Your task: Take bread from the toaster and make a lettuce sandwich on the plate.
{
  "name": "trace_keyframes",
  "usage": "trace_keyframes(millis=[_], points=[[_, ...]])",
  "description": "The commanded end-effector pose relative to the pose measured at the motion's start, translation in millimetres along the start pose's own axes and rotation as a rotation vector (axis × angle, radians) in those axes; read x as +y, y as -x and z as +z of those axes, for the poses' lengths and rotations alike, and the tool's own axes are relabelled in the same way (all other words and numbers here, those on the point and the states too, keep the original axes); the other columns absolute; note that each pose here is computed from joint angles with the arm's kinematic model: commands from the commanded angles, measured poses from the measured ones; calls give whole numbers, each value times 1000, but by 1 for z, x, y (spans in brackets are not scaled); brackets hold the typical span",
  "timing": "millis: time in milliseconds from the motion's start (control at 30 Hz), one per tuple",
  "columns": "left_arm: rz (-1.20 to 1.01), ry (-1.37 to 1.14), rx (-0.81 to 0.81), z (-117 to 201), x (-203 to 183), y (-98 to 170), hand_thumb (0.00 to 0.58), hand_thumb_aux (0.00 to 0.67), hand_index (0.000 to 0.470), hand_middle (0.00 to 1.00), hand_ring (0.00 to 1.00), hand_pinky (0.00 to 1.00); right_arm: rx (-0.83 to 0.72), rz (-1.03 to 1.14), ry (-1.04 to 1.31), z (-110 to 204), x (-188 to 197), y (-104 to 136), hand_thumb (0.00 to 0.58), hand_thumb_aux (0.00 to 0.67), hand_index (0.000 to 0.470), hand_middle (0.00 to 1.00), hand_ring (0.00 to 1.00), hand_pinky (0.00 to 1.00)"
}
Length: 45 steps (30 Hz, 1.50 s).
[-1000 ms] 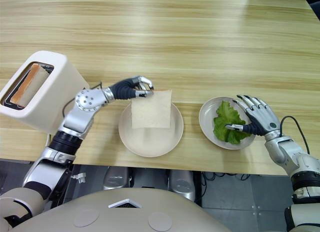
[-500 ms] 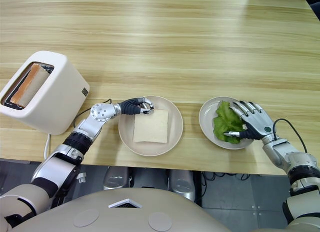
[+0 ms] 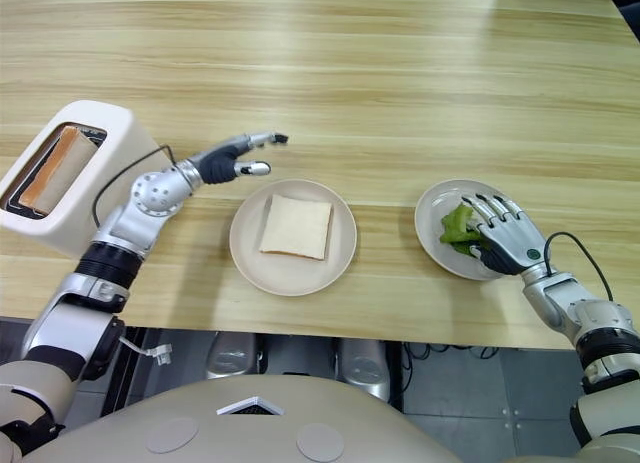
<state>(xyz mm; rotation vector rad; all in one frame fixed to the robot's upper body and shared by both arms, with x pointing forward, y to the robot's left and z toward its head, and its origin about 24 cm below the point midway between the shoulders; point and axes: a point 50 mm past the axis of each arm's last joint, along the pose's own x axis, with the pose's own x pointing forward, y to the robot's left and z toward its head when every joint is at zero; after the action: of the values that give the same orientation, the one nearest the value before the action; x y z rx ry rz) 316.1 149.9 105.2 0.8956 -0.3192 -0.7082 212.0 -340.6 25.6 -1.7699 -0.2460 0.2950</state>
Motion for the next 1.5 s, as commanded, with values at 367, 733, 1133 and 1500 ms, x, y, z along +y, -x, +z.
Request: trace_keyframes(millis=[367,733,1133,1500], points=[[249,-172,14,47,86,65,0,0,0,0,0,0,-336,-275,-53,85,-82,-65,580,670,460,0,0,0],[378,-216,0,73,114,99,0,0,0,0,0,0,-581,-221,-178,158,-56,-115,580,670,460,0,0,0],[400,-184,20,68,111,107,0,0,0,0,0,0,-619,-256,-198,176,-53,-148,580,670,460,0,0,0],[397,-146,33,56,105,103,0,0,0,0,0,0,-680,-257,-211,191,-57,-150,562,552,379,0,0,0]])
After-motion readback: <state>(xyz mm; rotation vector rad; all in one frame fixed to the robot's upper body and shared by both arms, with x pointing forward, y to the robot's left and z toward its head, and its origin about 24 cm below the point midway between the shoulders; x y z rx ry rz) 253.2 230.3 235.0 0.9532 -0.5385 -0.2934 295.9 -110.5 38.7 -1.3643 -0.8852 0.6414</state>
